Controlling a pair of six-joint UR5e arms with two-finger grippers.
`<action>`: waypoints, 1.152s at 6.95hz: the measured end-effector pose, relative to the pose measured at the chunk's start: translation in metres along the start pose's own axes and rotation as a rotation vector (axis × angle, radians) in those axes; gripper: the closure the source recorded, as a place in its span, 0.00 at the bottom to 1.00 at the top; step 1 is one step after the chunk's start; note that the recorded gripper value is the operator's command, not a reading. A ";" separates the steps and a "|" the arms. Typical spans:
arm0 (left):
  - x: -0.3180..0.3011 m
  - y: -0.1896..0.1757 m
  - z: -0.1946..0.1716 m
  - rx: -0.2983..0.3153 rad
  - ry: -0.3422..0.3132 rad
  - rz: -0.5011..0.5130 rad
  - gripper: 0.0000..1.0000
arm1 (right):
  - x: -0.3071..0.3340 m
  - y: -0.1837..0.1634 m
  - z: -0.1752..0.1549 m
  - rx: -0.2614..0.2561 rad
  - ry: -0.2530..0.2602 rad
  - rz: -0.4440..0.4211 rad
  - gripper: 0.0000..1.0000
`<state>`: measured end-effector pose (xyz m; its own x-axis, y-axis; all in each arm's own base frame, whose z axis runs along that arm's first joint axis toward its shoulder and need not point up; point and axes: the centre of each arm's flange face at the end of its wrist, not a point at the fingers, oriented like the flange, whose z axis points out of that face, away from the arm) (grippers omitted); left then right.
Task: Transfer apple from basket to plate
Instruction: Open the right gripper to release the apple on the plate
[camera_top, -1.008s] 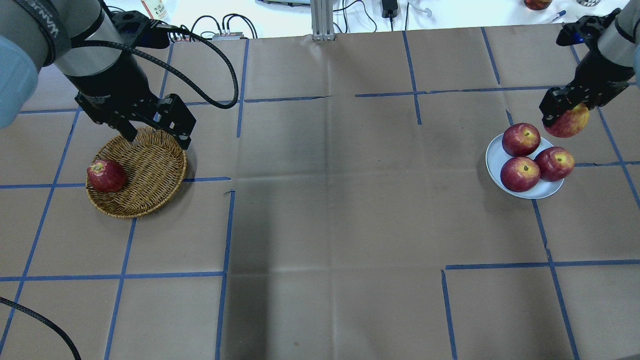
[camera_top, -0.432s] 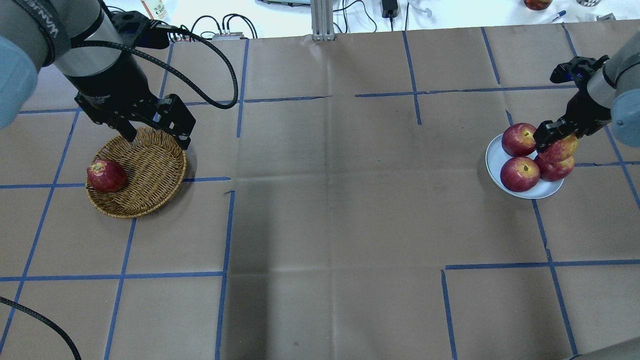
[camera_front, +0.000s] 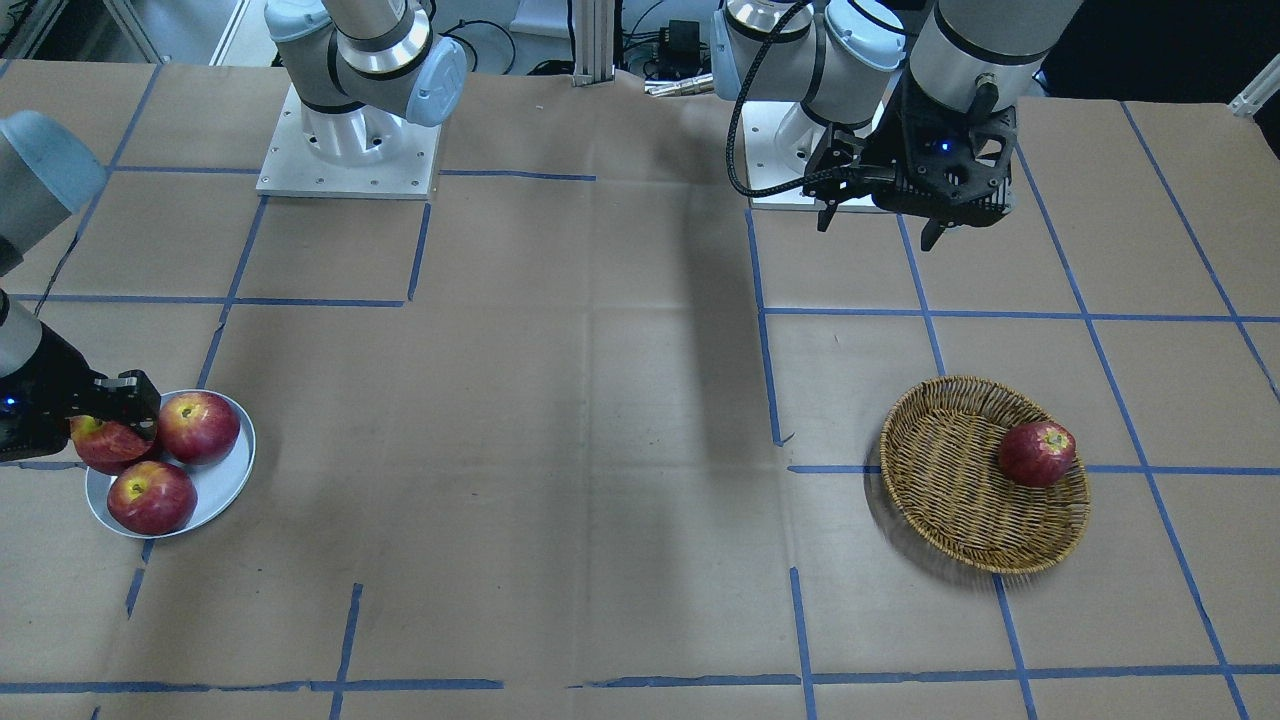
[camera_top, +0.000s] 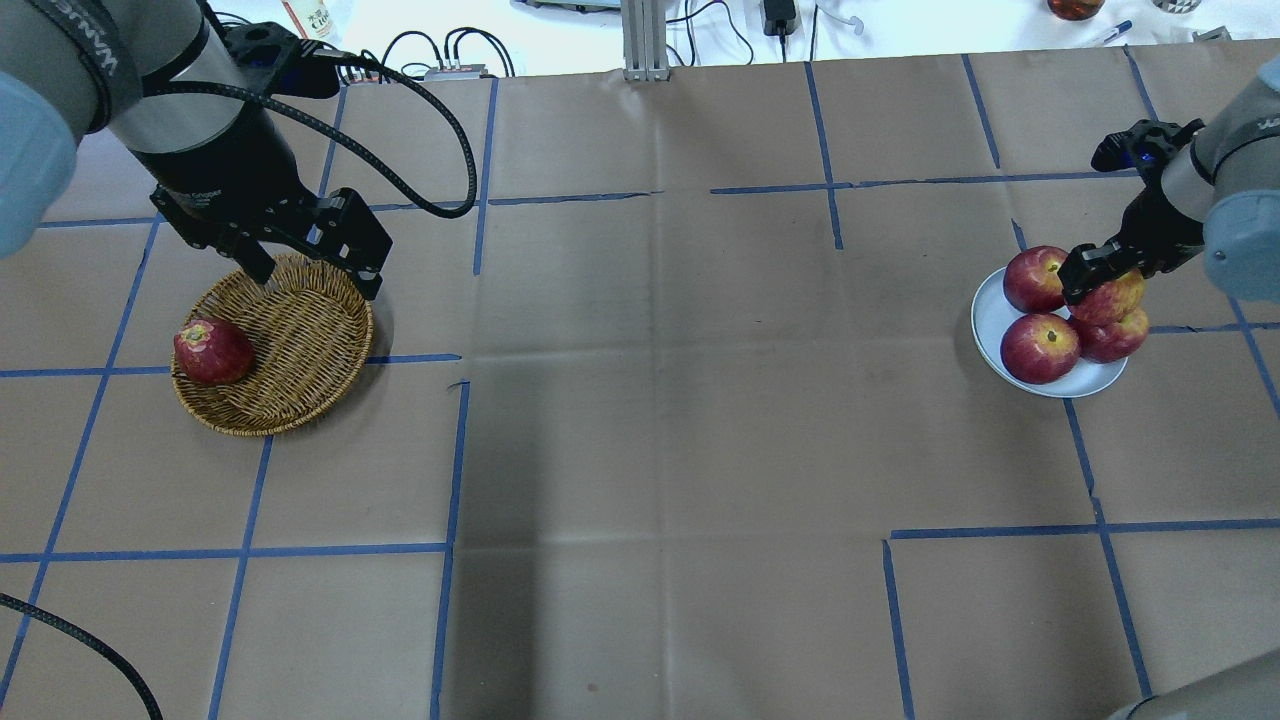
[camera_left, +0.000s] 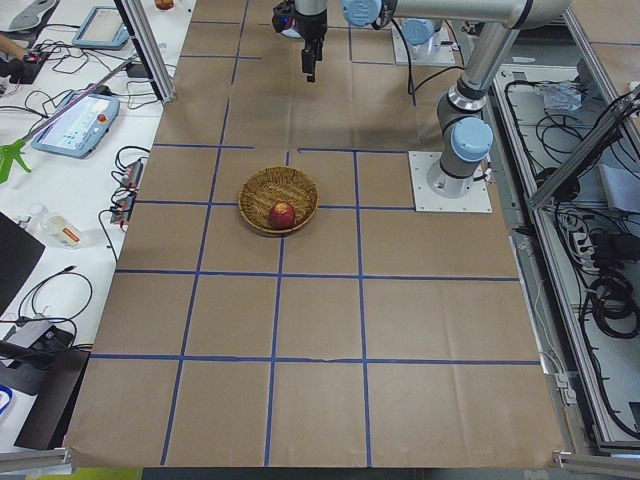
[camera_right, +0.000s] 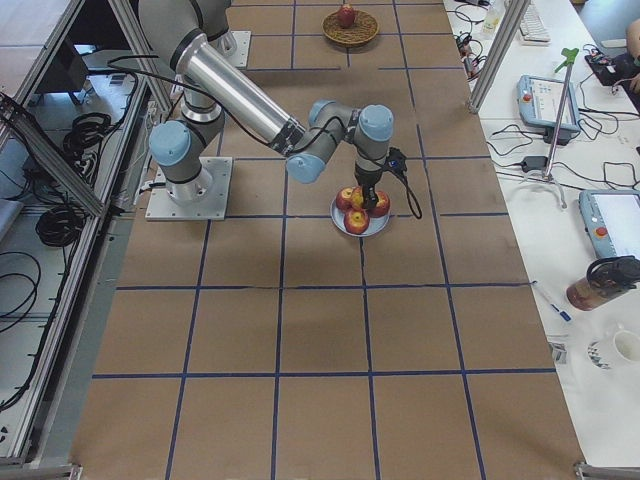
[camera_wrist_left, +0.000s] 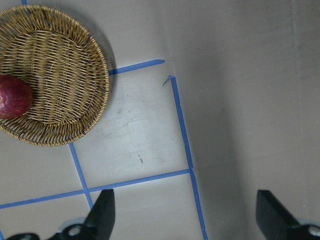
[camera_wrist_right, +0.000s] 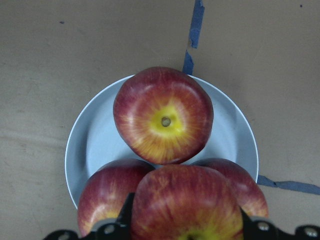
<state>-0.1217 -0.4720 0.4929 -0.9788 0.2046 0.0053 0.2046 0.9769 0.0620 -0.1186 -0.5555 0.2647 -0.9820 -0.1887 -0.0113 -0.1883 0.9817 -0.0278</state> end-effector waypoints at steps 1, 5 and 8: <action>0.000 0.001 0.000 0.000 0.000 0.000 0.01 | -0.002 0.000 0.000 0.000 -0.001 -0.002 0.25; 0.003 0.010 -0.001 0.004 -0.002 0.009 0.01 | -0.006 -0.004 -0.003 0.025 -0.024 -0.003 0.00; 0.004 0.011 0.000 0.000 0.000 0.010 0.01 | -0.022 -0.018 -0.065 0.061 0.005 -0.034 0.00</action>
<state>-0.1230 -0.4609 0.4931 -0.9768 0.2141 0.0061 0.2140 0.9749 0.0618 -0.0950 -0.5679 0.3308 -0.9750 -0.2220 -0.0041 -0.2208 0.9713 -0.0890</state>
